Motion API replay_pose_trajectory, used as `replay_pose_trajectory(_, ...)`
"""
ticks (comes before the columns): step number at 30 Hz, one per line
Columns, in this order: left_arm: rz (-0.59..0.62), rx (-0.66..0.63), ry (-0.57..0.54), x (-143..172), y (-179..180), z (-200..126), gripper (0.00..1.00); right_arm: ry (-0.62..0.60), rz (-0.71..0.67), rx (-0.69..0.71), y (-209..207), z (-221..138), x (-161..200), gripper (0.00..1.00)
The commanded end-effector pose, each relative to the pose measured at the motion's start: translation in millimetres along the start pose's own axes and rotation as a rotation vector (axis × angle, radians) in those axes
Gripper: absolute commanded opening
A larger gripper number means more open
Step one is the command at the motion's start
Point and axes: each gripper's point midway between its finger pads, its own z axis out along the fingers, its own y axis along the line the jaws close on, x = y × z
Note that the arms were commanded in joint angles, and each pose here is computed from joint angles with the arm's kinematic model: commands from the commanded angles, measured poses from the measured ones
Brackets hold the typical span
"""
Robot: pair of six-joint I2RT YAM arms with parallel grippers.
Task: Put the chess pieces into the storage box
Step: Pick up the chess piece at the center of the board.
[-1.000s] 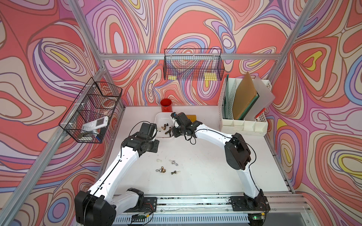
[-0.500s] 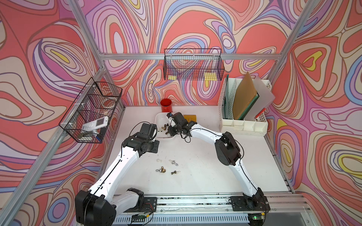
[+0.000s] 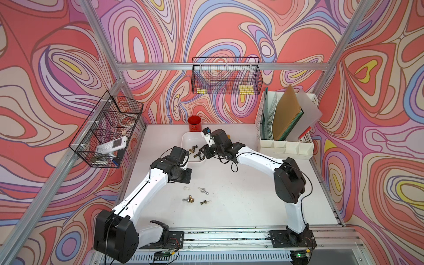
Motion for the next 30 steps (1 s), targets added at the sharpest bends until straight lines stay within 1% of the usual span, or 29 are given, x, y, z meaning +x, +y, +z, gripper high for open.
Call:
replay_pose_trajectory(1,-0.008,-0.002,0.105,27,-17,14,0.39,-0.044,0.029,-0.009,3,-22,2,0.3)
replay_pose_trajectory(3,-0.036,-0.026,0.148,33,-17,24,0.39,-0.028,0.051,-0.008,1,-29,20,0.3)
replay_pose_trajectory(4,-0.057,-0.05,0.15,34,-13,29,0.39,-0.024,0.059,-0.005,0,-32,27,0.3)
replay_pose_trajectory(6,-0.11,-0.117,0.135,31,-2,37,0.39,-0.003,0.075,0.006,-3,-36,42,0.3)
replay_pose_trajectory(8,-0.163,-0.142,0.097,25,3,41,0.39,0.024,0.092,0.014,-6,-37,57,0.29)
replay_pose_trajectory(9,-0.2,-0.149,0.07,21,4,43,0.39,0.009,0.094,0.01,-4,-46,53,0.29)
replay_pose_trajectory(12,-0.297,-0.122,0.0,13,2,52,0.4,0.008,0.097,0.01,-5,-53,60,0.29)
replay_pose_trajectory(14,-0.353,-0.132,-0.022,10,5,57,0.4,0.003,0.096,0.012,-5,-55,61,0.3)
replay_pose_trajectory(17,-0.441,-0.181,-0.024,10,13,63,0.41,0.006,0.093,0.015,-6,-54,62,0.29)
replay_pose_trajectory(23,-0.614,-0.259,-0.043,22,29,66,0.42,0.006,0.09,0.011,-5,-53,62,0.29)
replay_pose_trajectory(26,-0.662,-0.295,-0.061,28,36,65,0.44,0.01,0.09,0.011,-6,-52,63,0.29)
replay_pose_trajectory(28,-0.644,-0.279,-0.052,28,34,69,0.44,0.015,0.091,0.01,-6,-50,65,0.3)
replay_pose_trajectory(30,-0.642,-0.3,-0.025,32,35,70,0.43,0.019,0.093,0.006,-5,-49,66,0.3)
